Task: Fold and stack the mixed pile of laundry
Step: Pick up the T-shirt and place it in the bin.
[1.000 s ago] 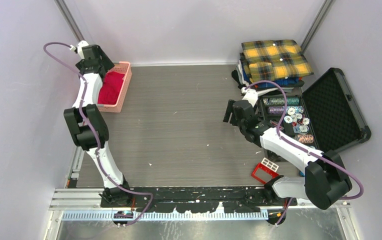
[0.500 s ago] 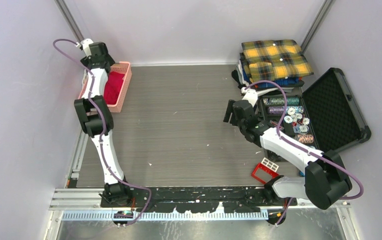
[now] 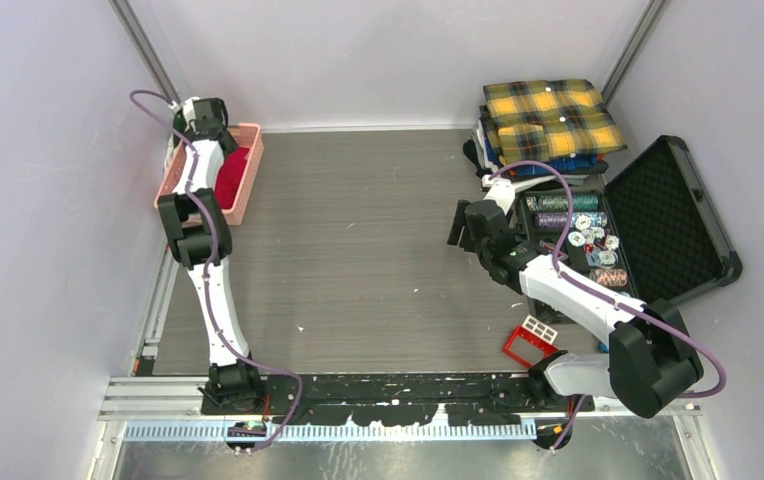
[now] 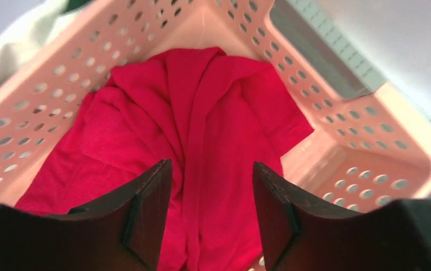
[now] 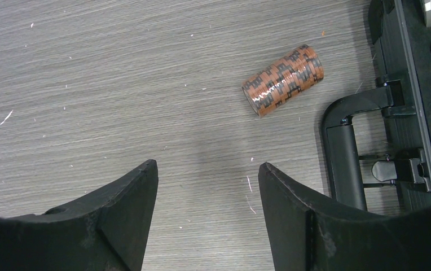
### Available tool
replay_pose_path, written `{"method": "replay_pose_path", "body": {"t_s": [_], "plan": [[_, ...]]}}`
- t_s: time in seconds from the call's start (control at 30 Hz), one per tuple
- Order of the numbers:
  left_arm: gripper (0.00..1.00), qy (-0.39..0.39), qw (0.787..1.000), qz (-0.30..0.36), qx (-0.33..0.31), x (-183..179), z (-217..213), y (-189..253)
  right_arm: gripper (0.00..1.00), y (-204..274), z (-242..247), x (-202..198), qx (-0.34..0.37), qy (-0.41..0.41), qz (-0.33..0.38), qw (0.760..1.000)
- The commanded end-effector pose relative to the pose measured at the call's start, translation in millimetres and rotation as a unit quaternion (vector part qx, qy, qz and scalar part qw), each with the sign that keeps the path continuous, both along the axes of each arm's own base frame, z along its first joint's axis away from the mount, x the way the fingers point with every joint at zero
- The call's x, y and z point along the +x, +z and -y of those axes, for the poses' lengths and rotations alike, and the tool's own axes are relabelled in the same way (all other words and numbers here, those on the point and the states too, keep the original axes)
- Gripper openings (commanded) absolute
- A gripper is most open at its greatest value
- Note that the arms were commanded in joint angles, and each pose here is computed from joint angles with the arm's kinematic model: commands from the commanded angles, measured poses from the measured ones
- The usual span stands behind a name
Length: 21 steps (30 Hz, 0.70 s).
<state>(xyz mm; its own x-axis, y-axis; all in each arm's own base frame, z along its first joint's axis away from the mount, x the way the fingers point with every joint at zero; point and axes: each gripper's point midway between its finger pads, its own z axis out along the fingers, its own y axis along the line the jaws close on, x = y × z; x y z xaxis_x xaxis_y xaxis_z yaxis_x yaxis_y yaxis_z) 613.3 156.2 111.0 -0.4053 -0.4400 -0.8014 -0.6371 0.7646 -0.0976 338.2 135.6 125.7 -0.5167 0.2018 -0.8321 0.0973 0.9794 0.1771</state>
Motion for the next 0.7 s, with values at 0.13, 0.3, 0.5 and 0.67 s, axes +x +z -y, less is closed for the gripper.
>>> {"method": "replay_pose_path", "body": {"t_s": [0.13, 0.3, 0.5, 0.67], "plan": [[0.53, 0.0, 1.0, -0.014, -0.002, 2, -7, -8, 0.68, 23, -6, 13, 0.015, -0.008, 0.031, 0.999], [0.03, 0.002, 1.0, -0.012, 0.0, 1, -8, -6, 0.67, 23, -6, 13, 0.015, -0.008, 0.031, 0.999], [0.0, -0.002, 0.999, 0.043, -0.004, -1, 8, 51, 0.65, 23, -6, 14, 0.014, -0.009, 0.03, 0.999], [0.0, -0.019, 0.993, 0.113, -0.027, -20, 40, 99, 0.64, 24, -6, 14, 0.014, -0.009, 0.031, 0.999]]}}
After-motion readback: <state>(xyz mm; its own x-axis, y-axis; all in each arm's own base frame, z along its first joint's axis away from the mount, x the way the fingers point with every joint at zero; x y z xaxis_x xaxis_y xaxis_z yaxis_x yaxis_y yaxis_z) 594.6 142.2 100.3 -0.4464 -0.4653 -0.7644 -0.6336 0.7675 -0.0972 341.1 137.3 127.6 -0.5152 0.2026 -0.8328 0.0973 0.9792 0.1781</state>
